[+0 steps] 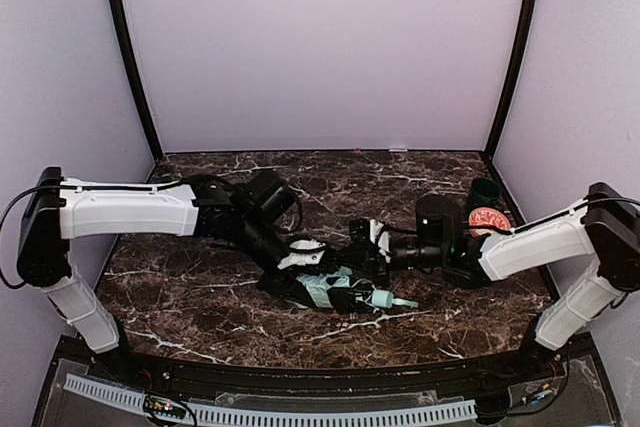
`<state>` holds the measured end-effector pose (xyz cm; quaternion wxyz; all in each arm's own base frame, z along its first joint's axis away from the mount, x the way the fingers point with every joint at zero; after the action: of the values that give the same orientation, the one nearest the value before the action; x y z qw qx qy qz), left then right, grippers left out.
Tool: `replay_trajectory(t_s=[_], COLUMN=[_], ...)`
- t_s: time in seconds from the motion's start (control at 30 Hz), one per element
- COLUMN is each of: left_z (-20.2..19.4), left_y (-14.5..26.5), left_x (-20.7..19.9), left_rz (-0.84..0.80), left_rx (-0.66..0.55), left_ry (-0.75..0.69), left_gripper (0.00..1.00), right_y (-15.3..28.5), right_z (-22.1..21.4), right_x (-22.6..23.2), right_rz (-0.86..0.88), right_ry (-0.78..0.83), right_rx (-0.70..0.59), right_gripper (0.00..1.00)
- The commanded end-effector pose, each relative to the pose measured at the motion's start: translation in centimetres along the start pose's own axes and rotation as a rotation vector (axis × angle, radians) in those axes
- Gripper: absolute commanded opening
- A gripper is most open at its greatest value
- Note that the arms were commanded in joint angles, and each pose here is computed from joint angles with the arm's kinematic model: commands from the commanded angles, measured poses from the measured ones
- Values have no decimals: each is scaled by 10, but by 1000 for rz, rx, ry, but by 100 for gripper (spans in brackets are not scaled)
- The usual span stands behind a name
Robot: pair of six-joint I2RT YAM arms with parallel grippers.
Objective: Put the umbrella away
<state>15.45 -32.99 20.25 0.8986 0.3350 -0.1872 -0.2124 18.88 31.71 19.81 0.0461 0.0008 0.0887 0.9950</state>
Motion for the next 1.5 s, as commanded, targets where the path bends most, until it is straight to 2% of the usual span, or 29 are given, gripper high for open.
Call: replay_trajectory(t_s=[0.0,0.1,0.23,0.43,0.63,0.77,0.9,1.03,1.27,1.47], left_z=[-54,-69,-81,-109,-132,-139,-141,-139,-142,-147], left_y=[-47,-64,-78,-96,-101,-102,-104,-103,-100,-92], left_x=[-47,-38,-27,-18,-8,0,2,5,16,18], left_rz=[-316,-329,-316,-223,-94,-14,41,99,222,288], left_rx=[212,292,297,339,372,394,358,309,235,238], left_ry=[231,274,308,377,452,479,502,509,546,553], left_gripper=[0,0,0,0,4,22,43,52,57,58], right_y=[10,11,1,-3,-16,-17,-19,-20,-18,-10], right_z=[35,15,-11,-23,-36,-42,-50,-57,-69,-81], right_x=[-20,-21,-16,-7,6,8,10,12,18,20], right_rz=[-287,-337,-337,-312,-264,-260,-237,-222,-184,-136], right_ry=[120,76,53,7,-7,-15,2,15,14,-8], right_rx=[-243,-262,-215,-244,-218,-217,-193,-164,-118,-61], right_gripper=[0,0,0,0,0,0,0,0,0,0])
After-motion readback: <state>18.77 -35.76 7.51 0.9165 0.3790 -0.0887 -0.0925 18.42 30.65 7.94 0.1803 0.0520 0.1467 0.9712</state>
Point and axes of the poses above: each gripper's point midway between its finger pads, its own y axis back along the fingers, its own x axis along the line the jaws close on, z = x × y, the point moved 7 cm from there along y, back along the fingers, and after that the axes turned 14 degrees about -y, right-handed, at the moved point
